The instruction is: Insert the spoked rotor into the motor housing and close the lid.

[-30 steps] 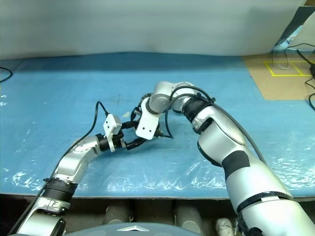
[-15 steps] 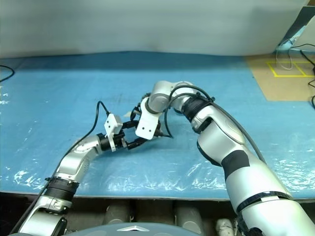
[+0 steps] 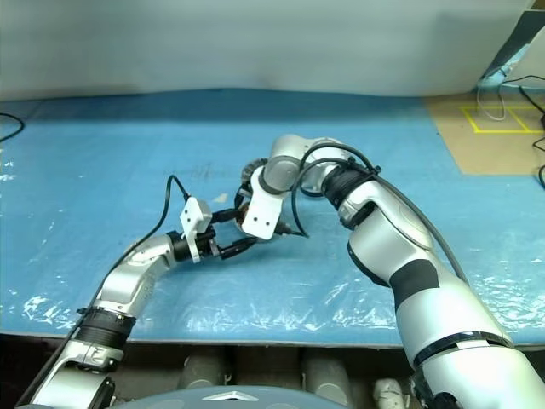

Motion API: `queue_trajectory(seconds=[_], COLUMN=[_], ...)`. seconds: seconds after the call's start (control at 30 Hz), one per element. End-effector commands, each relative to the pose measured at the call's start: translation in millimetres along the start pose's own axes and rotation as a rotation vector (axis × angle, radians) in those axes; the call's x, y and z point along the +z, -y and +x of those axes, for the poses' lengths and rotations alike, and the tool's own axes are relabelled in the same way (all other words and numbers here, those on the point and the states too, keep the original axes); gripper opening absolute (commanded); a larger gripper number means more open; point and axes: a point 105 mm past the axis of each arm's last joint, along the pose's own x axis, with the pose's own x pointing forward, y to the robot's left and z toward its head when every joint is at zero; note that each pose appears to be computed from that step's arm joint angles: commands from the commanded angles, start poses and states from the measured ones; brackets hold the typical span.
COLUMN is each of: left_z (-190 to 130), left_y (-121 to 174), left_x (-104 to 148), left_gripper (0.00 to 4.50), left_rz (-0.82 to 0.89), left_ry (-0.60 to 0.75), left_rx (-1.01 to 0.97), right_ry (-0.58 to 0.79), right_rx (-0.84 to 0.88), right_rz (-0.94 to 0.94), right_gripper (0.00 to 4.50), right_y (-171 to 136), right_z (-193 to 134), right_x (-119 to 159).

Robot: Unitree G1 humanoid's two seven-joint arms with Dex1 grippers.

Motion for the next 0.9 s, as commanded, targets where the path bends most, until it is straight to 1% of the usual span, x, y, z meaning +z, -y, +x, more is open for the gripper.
queue_trajectory(seconds=[0.03, 0.1, 0.17, 0.23, 0.3, 0.37, 0.4, 0.47, 0.5, 0.53, 0.6, 0.7, 0.83, 0.9], left_z=[-1, -3, -8, -12, -17, -20, -23, -26, -28, -28, -29, -30, -33, -34], left_y=[-1, -3, -10, -16, -19, -22, -23, -25, -26, -27, -28, -26, -26, -27], left_x=[-1, 0, 0, 2, 3, 4, 5, 7, 9, 12, 17, 23, 25, 26], left_gripper=[4.5, 4.5, 4.5, 4.5, 4.5, 4.5, 4.5, 4.5, 4.5, 4.5, 4.5, 4.5, 4.5, 4.5], left_rz=[0.0, 0.002, 0.002, 0.004, 0.007, 0.009, 0.011, 0.015, 0.019, 0.02, 0.023, 0.026, 0.026, 0.023], left_ry=[-0.007, -0.007, -0.007, -0.004, -0.003, -0.002, -0.003, -0.001, 0.002, 0.006, 0.013, 0.019, 0.009, 0.008], left_rx=[-0.002, 0.002, 0.015, 0.031, 0.046, 0.058, 0.063, 0.071, 0.075, 0.079, 0.078, 0.061, 0.049, 0.041], right_ry=[0.0, 0.034, 0.085, 0.137, 0.172, 0.201, 0.238, 0.308, 0.336, 0.357, 0.399, 0.473, 0.46, 0.502], right_rx=[-0.1, -0.16, -0.194, -0.222, -0.257, -0.284, -0.319, -0.383, -0.424, -0.458, -0.488, -0.544, -0.535, -0.531], right_rz=[0.007, 0.054, 0.12, 0.196, 0.286, 0.389, 0.486, 0.662, 0.758, 0.846, 0.993, 1.167, 1.244, 1.312], right_gripper=[3.22, 3.22, 3.22, 2.83, 2.29, 1.55, 1.24, 0.46, 0.16, 0.04, 0.04, 0.04, 0.04, 0.04], right_y=[23, 30, 29, 22, 11, 1, -1, -2, -4, -5, -15, -24, -38, -40], right_z=[-17, -25, -29, -30, -30, -31, -32, -36, -39, -41, -44, -44, -28, -22], right_x=[-1, 0, 3, 5, 5, 3, 2, -2, -6, -10, -14, -11, 0, 6])
